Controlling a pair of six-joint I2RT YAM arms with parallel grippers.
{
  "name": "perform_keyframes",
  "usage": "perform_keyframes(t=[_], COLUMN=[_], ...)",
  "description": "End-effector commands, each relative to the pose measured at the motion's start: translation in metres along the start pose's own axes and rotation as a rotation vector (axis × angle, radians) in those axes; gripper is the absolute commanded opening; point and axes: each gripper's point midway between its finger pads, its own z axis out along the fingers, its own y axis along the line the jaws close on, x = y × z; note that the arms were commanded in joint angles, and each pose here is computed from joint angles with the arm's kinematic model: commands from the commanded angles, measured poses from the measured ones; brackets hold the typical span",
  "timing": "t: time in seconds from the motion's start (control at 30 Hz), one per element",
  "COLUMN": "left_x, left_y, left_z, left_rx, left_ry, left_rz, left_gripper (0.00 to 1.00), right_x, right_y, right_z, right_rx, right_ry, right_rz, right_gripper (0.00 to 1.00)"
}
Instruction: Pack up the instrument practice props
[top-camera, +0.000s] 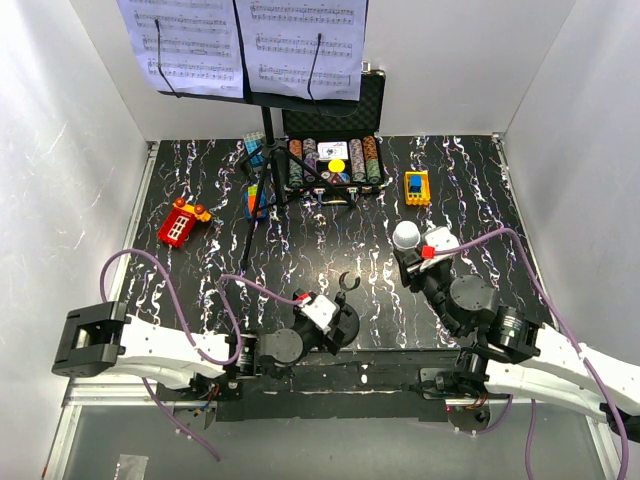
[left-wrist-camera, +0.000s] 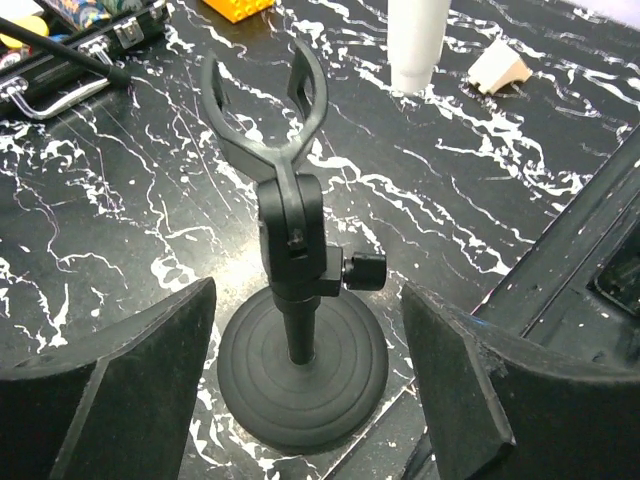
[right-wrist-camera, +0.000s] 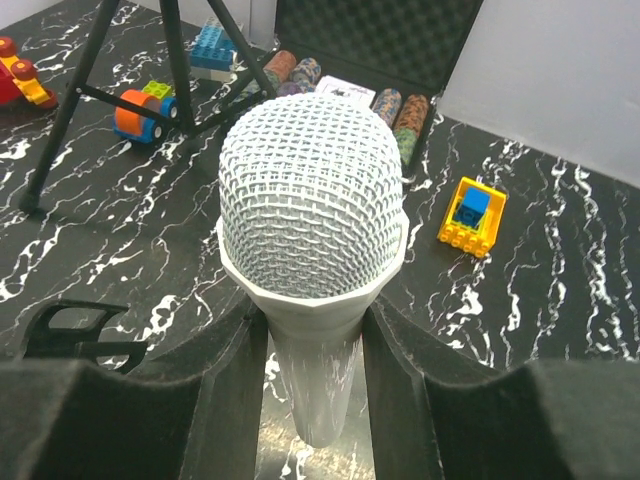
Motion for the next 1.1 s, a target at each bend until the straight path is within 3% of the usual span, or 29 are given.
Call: perform_keyframes(t=[0.0, 0.17, 0.43, 0.73, 1.07], left_x=[-0.038, -0.019, 0.031, 0.034, 0.033], left_y=[0.002, 0.000, 0.006, 0.003, 0.015], left_z=[-0.009, -0.021, -0.035, -0.020, 0.012], left_rx=[0.013, 0.098, 0.141, 0.118, 0.034], left_ry=[-0.069, -0.042, 0.005, -0.033, -0.062], left_rz=[-0.077, -0.067, -0.102, -0.018, -0.054], left_gripper=[0.75, 0.71, 0.43, 0.58, 0.56], right_x=[0.008, 0.024, 0.037, 0.036, 0.038], right_y=[-0.002, 0.005, 0.009, 0.015, 0.013], right_z=[-0.005, -0.007, -0.012, -0.024, -0.029], right_rx=[0.016, -0.002, -0.019, -0.080, -0.084], right_ry=[0.021, 0.073, 0.123, 0.138, 0.161], right_rz=[0.104, 0.139, 0.179, 0.281, 0.289], right_gripper=[0.01, 0.01, 0.01, 0.01, 0.01])
